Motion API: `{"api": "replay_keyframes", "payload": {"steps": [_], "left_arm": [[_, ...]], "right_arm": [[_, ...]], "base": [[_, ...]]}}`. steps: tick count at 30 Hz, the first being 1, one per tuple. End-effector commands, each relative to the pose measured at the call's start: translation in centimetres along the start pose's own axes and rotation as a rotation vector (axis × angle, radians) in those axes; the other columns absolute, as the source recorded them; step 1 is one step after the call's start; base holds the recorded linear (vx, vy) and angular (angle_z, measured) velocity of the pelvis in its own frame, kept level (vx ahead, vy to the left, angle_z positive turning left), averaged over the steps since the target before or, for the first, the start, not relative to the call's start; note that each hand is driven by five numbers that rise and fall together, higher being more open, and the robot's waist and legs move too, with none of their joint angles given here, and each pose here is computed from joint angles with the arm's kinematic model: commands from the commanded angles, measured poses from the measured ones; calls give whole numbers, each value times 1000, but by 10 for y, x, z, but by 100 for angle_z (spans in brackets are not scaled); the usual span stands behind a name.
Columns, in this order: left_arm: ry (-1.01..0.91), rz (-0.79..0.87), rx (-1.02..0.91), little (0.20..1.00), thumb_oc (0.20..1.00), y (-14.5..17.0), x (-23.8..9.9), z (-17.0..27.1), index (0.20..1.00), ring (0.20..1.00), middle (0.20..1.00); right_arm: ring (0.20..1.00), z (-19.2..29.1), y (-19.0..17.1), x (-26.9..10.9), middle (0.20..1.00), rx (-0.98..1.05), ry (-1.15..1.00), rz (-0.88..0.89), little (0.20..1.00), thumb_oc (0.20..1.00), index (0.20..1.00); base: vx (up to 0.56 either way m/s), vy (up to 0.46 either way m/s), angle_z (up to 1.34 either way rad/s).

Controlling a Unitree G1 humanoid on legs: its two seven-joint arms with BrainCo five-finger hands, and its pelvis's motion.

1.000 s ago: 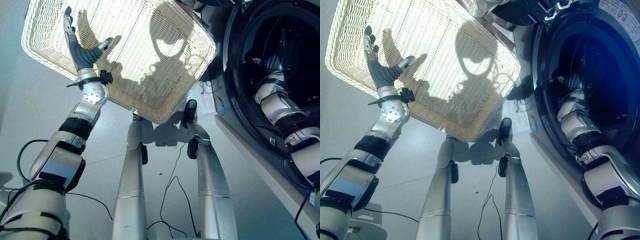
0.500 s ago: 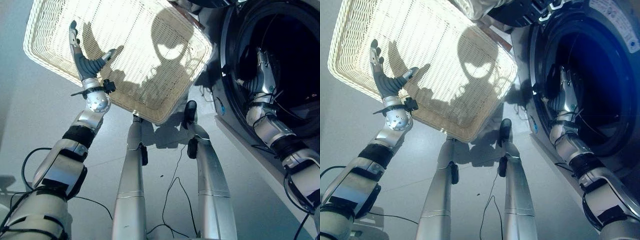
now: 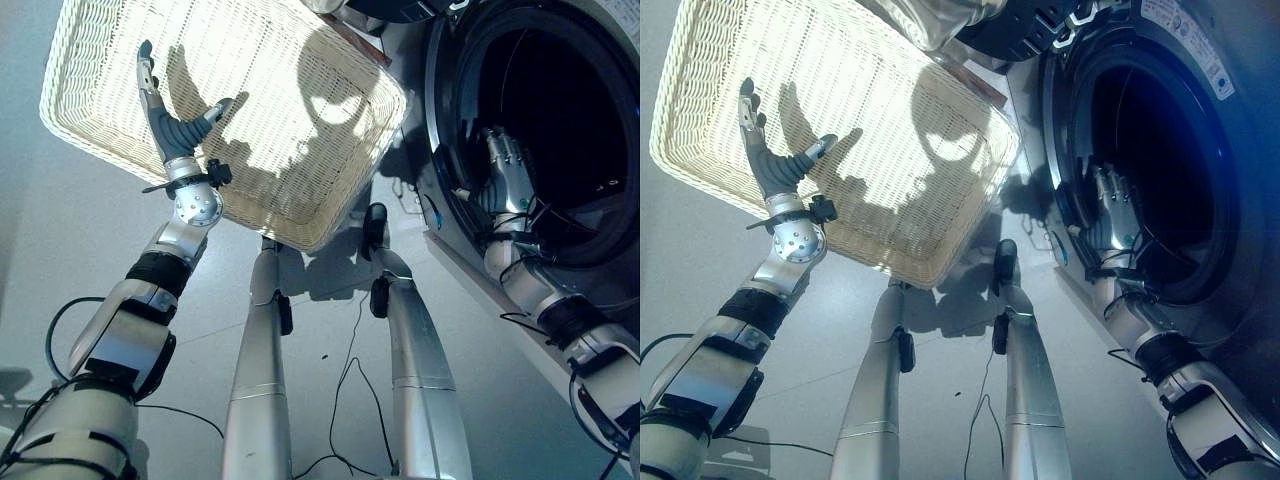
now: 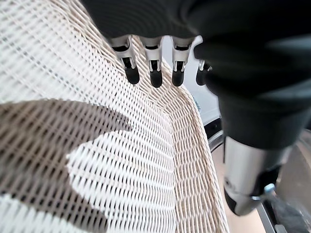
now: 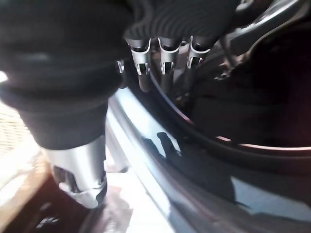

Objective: Put the clothes into the washing machine.

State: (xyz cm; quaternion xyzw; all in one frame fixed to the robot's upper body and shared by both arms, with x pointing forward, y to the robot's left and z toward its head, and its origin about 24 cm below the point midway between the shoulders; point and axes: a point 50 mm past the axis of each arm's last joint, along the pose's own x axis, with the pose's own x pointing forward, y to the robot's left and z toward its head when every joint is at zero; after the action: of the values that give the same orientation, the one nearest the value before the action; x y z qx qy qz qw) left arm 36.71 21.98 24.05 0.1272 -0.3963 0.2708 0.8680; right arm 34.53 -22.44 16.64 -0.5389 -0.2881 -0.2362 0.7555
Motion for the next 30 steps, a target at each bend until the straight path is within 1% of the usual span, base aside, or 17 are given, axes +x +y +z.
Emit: {"api": "replay_keyframes", "payload": {"steps": [1, 2, 4, 7, 8, 9, 12, 16, 18, 21, 22, 24, 25, 26, 27, 28, 30], "left_arm": [[-17, 27, -33, 1000, 1000, 2, -11, -2, 1000, 1000, 1000], [-8, 23, -31, 1000, 1000, 2, -14, -4, 1000, 1000, 1000], [69, -30, 7, 1000, 1000, 4, -32, -21, 1000, 1000, 1000], [188, -108, 51, 1000, 1000, 12, -60, -45, 1000, 1000, 1000], [249, -147, 73, 1000, 1000, 16, -77, -57, 1000, 1000, 1000], [287, -167, 80, 1000, 1000, 19, -86, -64, 1000, 1000, 1000], [466, -304, 147, 1000, 1000, 33, -142, -93, 1000, 1000, 1000], [645, -441, 231, 1000, 1000, 51, -205, -112, 1000, 1000, 1000], [770, -514, 271, 1000, 1000, 67, -247, -119, 1000, 1000, 1000], [902, -599, 306, 1000, 1000, 85, -282, -122, 1000, 1000, 1000], [916, -610, 309, 1000, 1000, 87, -286, -122, 1000, 1000, 1000], [1010, -685, 326, 1000, 1000, 100, -308, -123, 1000, 1000, 1000], [1061, -720, 329, 1000, 1000, 106, -319, -123, 1000, 1000, 1000], [1095, -744, 339, 1000, 1000, 113, -328, -122, 1000, 1000, 1000], [1118, -755, 343, 1000, 1000, 116, -333, -122, 1000, 1000, 1000], [1193, -780, 338, 1000, 1000, 124, -345, -121, 1000, 1000, 1000], [1284, -811, 348, 1000, 1000, 135, -363, -120, 1000, 1000, 1000]], "right_arm": [[1000, 2, 8, -26, 1000, 30, -58, 53, 1000, 1000, 1000], [1000, 2, 10, -29, 1000, 36, -60, 64, 1000, 1000, 1000], [1000, 12, 24, -49, 1000, 125, -99, 217, 1000, 1000, 1000], [1000, 10, 40, -78, 1000, 210, -33, 376, 1000, 1000, 1000], [1000, 6, 46, -93, 1000, 231, -8, 441, 1000, 1000, 1000], [1000, 3, 50, -101, 1000, 236, 10, 472, 1000, 1000, 1000], [1000, -9, 62, -142, 1000, 287, 102, 612, 1000, 1000, 1000], [1000, -17, 69, -175, 1000, 338, 214, 718, 1000, 1000, 1000], [1000, -21, 72, -202, 1000, 352, 285, 804, 1000, 1000, 1000], [1000, -25, 75, -230, 1000, 404, 413, 895, 1000, 1000, 1000], [1000, -25, 75, -233, 1000, 410, 430, 906, 1000, 1000, 1000], [1000, -29, 76, -257, 1000, 444, 555, 981, 1000, 1000, 1000], [1000, -33, 76, -271, 1000, 476, 653, 1027, 1000, 1000, 1000], [1000, -37, 76, -284, 1000, 501, 749, 1056, 1000, 1000, 1000], [1000, -39, 75, -291, 1000, 510, 801, 1072, 1000, 1000, 1000], [1000, -45, 73, -309, 1000, 521, 918, 1107, 1000, 1000, 1000], [1000, -51, 68, -337, 1000, 512, 1095, 1160, 1000, 1000, 1000]], "base": [[0, 0, 0], [14, 2, -3], [-4, -2, -5], [-16, -22, -9], [-6, -40, -8], [3, -49, -9], [9, -55, -7], [76, -32, 5], [224, 3, 12], [182, -13, 20], [151, -10, 25], [164, 2, 16], [158, 5, 9], [113, 2, 6], [102, -3, 4], [99, -5, 9], [109, -4, 16]]}}
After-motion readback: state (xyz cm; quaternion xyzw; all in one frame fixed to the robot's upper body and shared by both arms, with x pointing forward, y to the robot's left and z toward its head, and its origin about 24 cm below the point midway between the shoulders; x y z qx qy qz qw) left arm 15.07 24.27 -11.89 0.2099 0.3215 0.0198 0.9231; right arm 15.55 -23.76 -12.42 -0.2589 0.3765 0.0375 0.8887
